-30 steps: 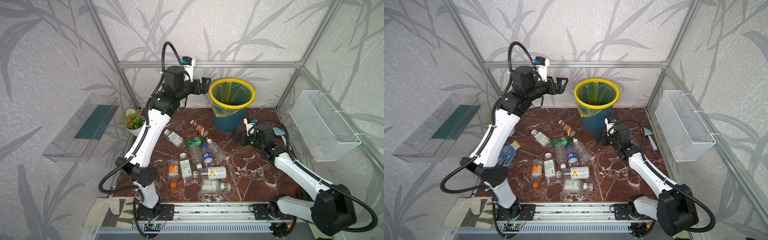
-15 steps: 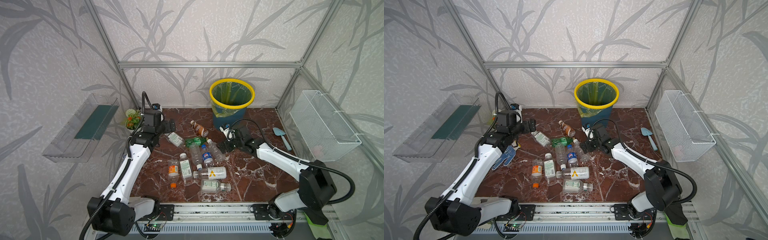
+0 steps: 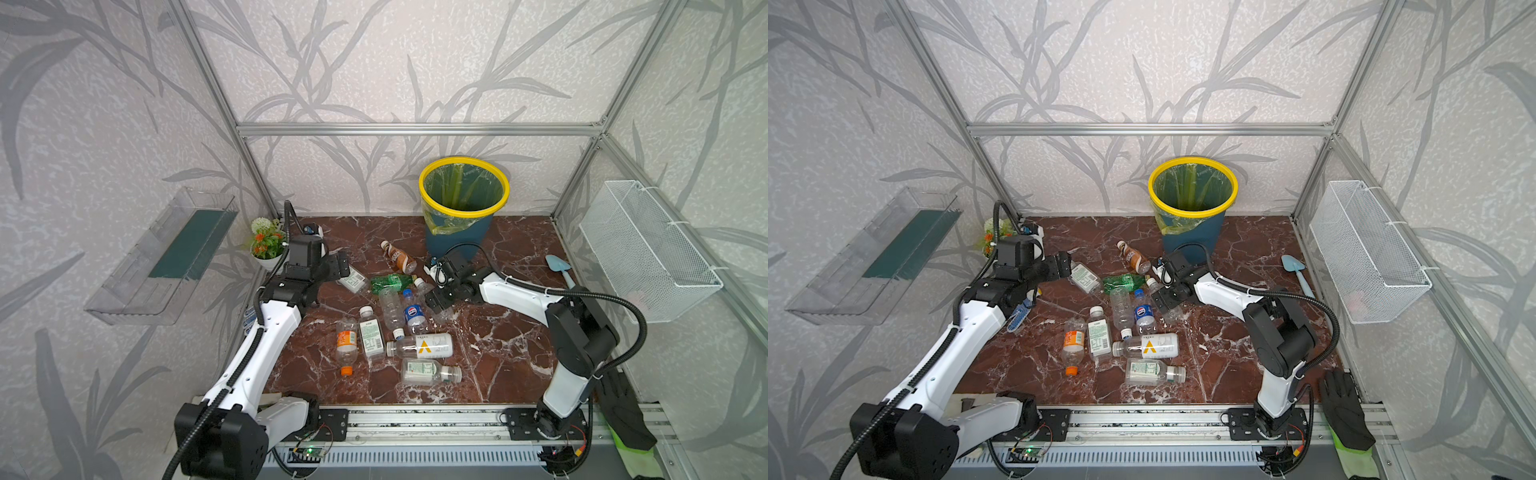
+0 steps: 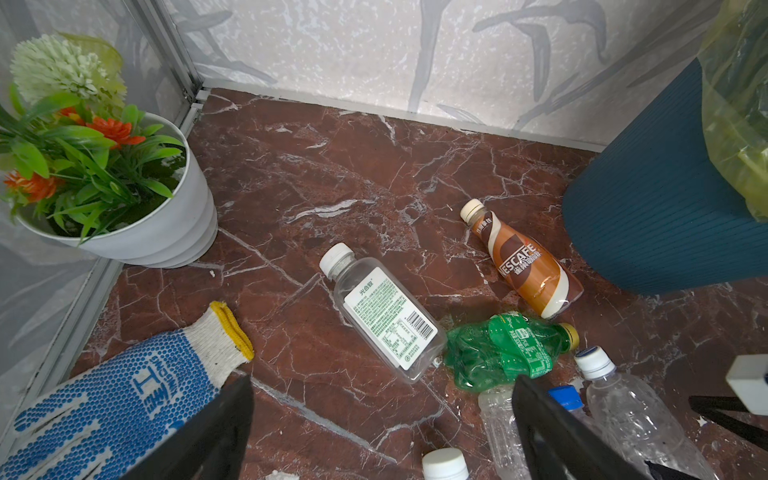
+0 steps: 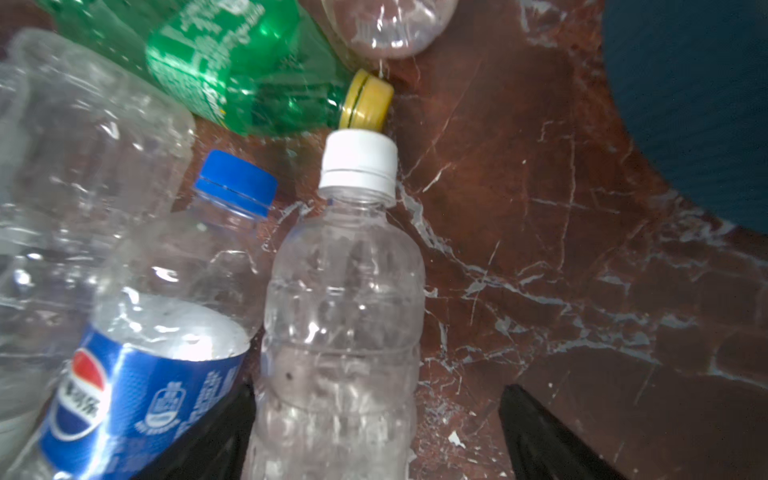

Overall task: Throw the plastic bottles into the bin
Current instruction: 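Grasp the white-capped clear bottle with the right gripper while the left arm lowers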

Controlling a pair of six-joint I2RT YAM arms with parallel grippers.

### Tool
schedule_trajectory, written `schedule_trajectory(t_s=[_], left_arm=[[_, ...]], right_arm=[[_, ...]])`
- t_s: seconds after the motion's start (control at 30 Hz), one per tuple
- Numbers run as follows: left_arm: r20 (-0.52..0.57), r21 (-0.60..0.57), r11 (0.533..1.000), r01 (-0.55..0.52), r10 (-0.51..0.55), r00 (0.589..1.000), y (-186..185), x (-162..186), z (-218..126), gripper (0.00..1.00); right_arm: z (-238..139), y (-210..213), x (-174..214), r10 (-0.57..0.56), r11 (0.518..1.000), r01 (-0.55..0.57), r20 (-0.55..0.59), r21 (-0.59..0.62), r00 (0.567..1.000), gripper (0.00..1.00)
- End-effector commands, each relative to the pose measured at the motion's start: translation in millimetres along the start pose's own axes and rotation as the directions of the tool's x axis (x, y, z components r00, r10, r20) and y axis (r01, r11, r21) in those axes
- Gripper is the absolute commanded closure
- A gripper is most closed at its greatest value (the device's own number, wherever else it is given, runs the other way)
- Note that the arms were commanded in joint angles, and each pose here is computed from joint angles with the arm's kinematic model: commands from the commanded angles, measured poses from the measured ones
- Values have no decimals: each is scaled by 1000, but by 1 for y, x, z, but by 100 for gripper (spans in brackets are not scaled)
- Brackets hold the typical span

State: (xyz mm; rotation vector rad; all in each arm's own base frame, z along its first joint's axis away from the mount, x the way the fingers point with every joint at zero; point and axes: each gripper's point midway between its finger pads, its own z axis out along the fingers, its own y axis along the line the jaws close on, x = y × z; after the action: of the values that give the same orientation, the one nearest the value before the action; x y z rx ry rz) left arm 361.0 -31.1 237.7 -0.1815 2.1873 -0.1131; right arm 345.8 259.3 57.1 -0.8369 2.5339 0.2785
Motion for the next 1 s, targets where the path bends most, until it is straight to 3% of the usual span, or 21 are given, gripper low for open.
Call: schedule_trajectory(t_s=[0.0,0.27,0.57,0.77,0.97], left_arm=[[6,20,999,26,-26,1000,-2,-3,1,4],[-2,21,999,32,-32,999,-1,-1,2,5],[-8,21,999,32,-32,999,-1,0,4,5],[-9,22,999,31,-31,999,-1,0,3,5],[-11,27,999,34,-33,999,-2,0,4,6]], right_arm=[[3,1,0,10,1000,-9,-26,13,1000,8],[19,3,4,12,1000,-11,-42,15,999,17],[13,0,8,-24,999,25,-33,29,999,41],[-11,-4,1,-36,998,35,11,61,999,47],[-59,-15,-16,-23,992,5,136,128,990,49]])
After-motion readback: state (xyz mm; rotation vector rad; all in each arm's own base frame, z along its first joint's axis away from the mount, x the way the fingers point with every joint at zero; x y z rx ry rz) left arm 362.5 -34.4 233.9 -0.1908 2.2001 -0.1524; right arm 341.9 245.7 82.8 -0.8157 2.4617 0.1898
